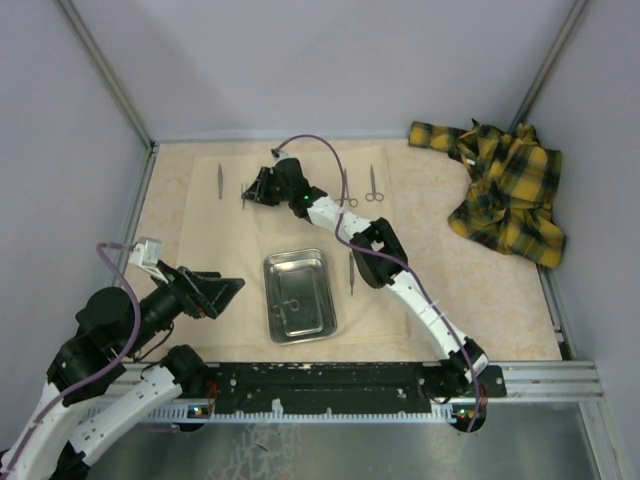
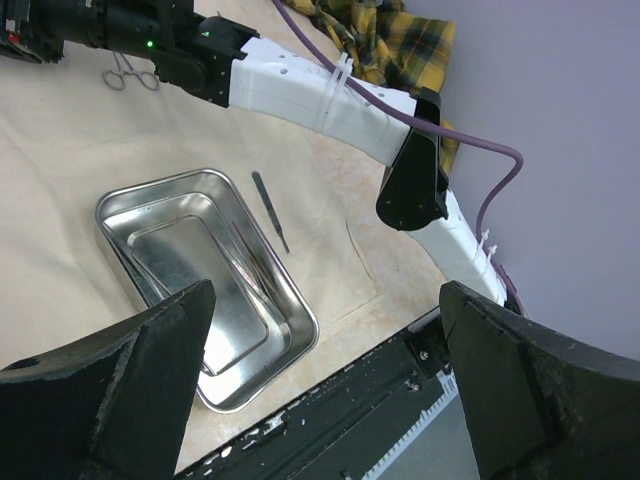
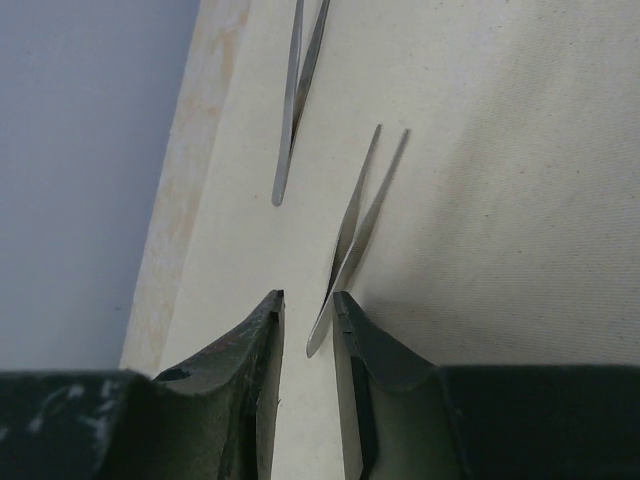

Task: Open and lay out the surgical kit
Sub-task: Place the medical item in the surgical kit, then adjust the container in the surgical kit.

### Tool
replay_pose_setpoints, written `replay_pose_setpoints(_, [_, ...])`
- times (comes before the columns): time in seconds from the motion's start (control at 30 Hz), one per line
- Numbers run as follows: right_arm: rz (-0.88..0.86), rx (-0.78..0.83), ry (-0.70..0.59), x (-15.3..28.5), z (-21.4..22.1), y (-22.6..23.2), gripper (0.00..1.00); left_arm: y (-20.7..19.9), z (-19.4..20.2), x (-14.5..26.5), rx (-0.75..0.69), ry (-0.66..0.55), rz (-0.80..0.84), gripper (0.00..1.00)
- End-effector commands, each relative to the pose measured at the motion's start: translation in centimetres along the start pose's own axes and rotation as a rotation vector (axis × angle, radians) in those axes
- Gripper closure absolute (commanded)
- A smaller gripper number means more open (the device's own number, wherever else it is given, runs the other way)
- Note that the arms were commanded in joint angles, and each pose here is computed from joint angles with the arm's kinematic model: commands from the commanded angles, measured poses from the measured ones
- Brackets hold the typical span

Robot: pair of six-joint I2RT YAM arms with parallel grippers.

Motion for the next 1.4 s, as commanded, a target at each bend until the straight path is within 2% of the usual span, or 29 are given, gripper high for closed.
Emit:
replay_pose_setpoints(0.0, [-0.102,0.035,-0.062,0.4,-2.4,3.5,0.72,-0.1,-0.5,-0.4,-0.006,-0.025,-0.002,0.0])
replay_pose_setpoints(0.23, [-0.111,0.048,-0.055,1.8,-3.1,5.5,0.69,-0.1,-0.8,-0.3,-0.01,-0.032,-0.003,0.0])
replay_pose_setpoints(0.37, [-0.155,0.085,-0.066,4.0,-4.7,9.6,0.69,-0.2,-1.5,0.0,-0.016,-0.044,-0.011,0.0])
replay_pose_setpoints(0.57, [-0.185,0.178,-0.094,10.3,-7.2,17.0,0.69,-0.2,-2.7,-0.4,-0.046,-0.046,-0.053,0.0])
replay_pose_setpoints(0.67, [-0.11,0.206,-0.097,14.6,-7.4,18.6,0.69,-0.2,-3.2,-1.0,-0.06,-0.041,-0.078,0.0])
replay_pose_setpoints(0.83, [0.063,0.236,-0.05,23.2,-4.2,16.8,0.69,0.3,-3.2,-2.6,-0.087,-0.019,-0.132,0.0])
replay_pose_setpoints(1.0, [0.2,0.255,-0.002,31.8,1.9,12.6,0.69,1.1,-1.6,-5.7,-0.116,0.054,-0.188,0.0])
replay_pose_setpoints(1.2, [0.326,0.288,0.109,36.1,9.8,8.3,0.69,2.0,0.0,-8.8,-0.151,0.129,-0.248,0.0])
replay_pose_setpoints(1.37, [0.409,0.289,0.141,37.7,13.5,5.3,0.7,3.0,1.9,-10.6,-0.163,0.181,-0.281,0.01])
Point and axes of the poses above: each gripper's point midway between its finger pads, its own x axis back along the fingers, its own y axis along the line the jaws close on, z = x × y, the point moved 3 cm from there along x, back along the fingers, and after that the axes turned 9 degrees about -x, right-handed, at the moved point
